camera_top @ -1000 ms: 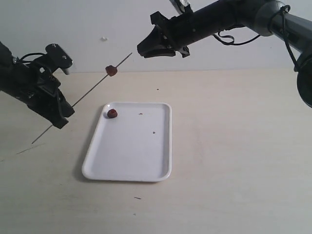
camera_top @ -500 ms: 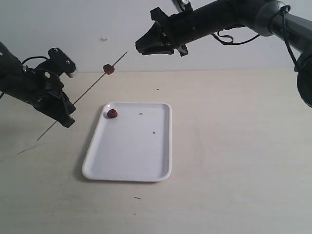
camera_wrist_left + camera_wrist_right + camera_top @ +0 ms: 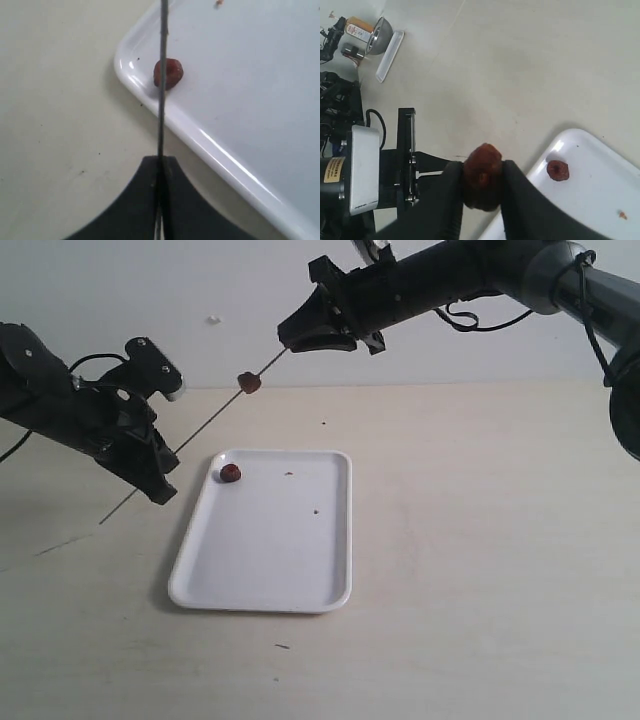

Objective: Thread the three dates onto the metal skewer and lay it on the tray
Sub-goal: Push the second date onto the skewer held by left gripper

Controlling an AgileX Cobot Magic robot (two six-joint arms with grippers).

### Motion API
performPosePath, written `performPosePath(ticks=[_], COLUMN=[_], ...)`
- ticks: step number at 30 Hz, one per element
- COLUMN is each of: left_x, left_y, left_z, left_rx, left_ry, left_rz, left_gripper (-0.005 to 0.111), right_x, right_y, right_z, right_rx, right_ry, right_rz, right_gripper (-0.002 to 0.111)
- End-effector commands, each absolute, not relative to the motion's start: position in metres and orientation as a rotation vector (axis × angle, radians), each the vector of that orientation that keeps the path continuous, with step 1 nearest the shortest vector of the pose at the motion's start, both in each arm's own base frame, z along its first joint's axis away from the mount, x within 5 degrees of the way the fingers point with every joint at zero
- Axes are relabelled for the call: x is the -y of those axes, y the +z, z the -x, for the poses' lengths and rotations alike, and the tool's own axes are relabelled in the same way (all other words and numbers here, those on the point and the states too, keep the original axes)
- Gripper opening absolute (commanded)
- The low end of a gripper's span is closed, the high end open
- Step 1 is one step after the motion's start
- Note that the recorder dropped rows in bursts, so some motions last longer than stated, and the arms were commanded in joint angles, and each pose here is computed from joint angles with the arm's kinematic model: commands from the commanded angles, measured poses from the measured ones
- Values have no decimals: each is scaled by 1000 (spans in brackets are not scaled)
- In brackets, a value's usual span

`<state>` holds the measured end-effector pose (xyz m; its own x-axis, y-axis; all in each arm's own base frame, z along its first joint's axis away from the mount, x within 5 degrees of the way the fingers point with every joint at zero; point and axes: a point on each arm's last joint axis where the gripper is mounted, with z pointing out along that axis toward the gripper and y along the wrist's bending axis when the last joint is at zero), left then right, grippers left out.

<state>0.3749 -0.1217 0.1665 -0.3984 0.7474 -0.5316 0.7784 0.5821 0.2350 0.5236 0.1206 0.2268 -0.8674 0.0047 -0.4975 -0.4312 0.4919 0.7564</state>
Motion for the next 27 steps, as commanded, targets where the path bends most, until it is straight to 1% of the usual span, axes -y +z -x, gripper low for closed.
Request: performPosePath(ticks=[1, 12, 20, 27], left_x=[123, 123, 123, 123], left_y=[170, 171, 171, 171], left_z=[-376, -377, -377, -377], left_rx=[-2195, -2191, -2191, -2191], left_ry=[-58, -52, -52, -52], left_rz=[-1195, -1190, -1190, -1190], left_gripper=[0, 0, 0, 0], right_x=[-120, -119, -103, -103], right_y=[233, 231, 232, 233], right_z=[-522, -522, -526, -526], right_rx=[-2290, -2306, -2290, -2284], right_ry=[1330, 1299, 1308, 1315], right_rz=[374, 390, 339, 338], right_gripper=[24, 24, 24, 24])
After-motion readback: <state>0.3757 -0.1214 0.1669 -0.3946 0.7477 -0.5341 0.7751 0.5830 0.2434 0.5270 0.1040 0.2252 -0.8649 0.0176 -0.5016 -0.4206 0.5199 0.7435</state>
